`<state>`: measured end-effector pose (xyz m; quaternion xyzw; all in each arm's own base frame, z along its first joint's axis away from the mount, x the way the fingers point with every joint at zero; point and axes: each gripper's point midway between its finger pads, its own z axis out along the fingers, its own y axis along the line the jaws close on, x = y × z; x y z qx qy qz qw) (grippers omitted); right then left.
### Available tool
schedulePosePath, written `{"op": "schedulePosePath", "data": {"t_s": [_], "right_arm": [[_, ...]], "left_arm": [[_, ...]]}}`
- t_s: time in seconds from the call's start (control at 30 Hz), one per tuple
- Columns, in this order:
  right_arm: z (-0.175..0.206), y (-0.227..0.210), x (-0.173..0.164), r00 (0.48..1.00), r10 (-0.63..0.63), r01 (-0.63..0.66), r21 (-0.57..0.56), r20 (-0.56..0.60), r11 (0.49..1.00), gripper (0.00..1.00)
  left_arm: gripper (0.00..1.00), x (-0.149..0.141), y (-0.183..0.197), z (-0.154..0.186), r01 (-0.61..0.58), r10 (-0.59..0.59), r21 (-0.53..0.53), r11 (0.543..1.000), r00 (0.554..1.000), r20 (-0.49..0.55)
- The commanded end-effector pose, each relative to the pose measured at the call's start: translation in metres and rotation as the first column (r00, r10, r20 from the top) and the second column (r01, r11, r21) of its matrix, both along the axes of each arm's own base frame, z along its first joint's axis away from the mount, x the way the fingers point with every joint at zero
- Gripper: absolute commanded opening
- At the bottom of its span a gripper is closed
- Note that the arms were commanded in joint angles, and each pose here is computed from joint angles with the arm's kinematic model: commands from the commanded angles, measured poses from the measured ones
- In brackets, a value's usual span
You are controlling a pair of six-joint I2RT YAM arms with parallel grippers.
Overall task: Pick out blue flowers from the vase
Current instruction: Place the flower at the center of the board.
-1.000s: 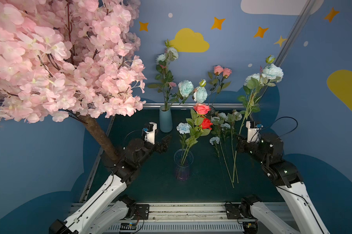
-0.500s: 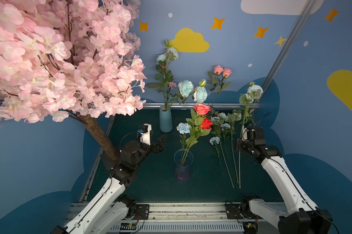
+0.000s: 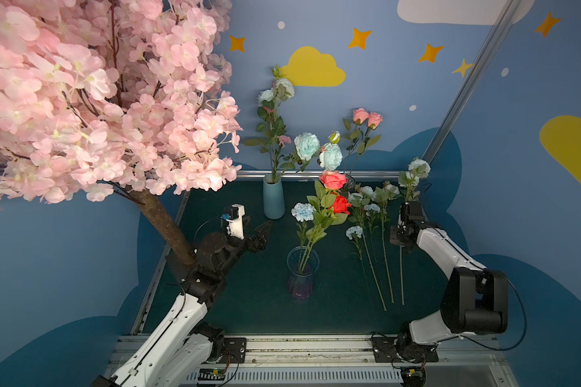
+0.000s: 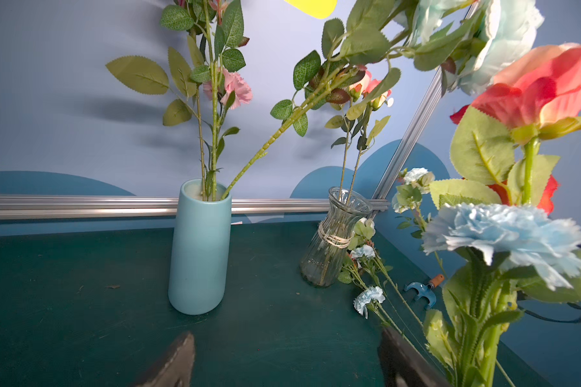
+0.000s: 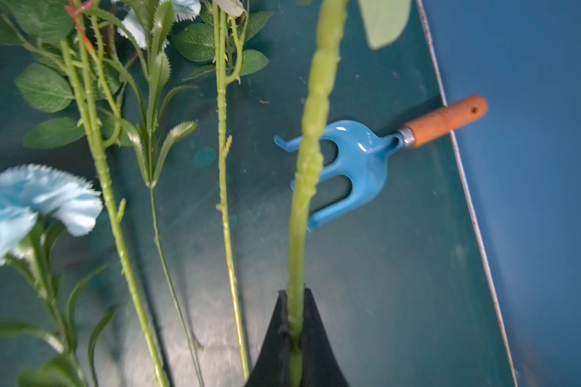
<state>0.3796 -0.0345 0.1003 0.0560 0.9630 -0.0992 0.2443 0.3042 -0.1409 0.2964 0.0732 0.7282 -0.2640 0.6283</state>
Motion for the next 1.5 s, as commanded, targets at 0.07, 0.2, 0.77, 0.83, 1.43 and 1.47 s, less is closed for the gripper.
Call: {"op": "schedulePosePath", "data": {"t_s": [0.07,0.2,0.77,0.83,1.43,1.47], "right_arm": [[-0.016,0.001,0.024,0.994,-0.018,0.023,0.044,-0.106,0.999,0.00],[-0.040,-0.003,0.034,0.979,0.002,0.011,0.061,-0.205,0.998,0.00],[-0.085,-0.007,0.028,0.940,-0.001,0.029,0.078,-0.341,0.997,0.00],[-0.083,-0.009,0.027,0.941,-0.007,0.031,0.067,-0.338,0.997,0.07],[0.045,0.048,0.027,0.978,0.130,-0.122,-0.062,0.164,0.991,0.43],[0.050,0.052,0.024,0.970,0.135,-0.127,-0.049,0.201,0.991,0.44]], "left_arm": [[0.86,0.000,-0.004,0.003,0.027,-0.027,-0.031,0.999,1.000,0.013],[0.86,-0.001,-0.007,0.006,0.047,-0.046,-0.055,0.997,0.999,0.018],[0.86,0.000,-0.007,0.006,0.046,-0.046,-0.054,0.997,0.999,0.009],[0.86,0.000,-0.007,0.007,0.044,-0.044,-0.053,0.998,0.999,0.010],[0.86,-0.001,-0.003,0.007,0.024,-0.024,-0.011,1.000,1.000,0.001],[0.86,-0.001,-0.003,0.007,0.026,-0.026,-0.009,1.000,1.000,0.001]]}}
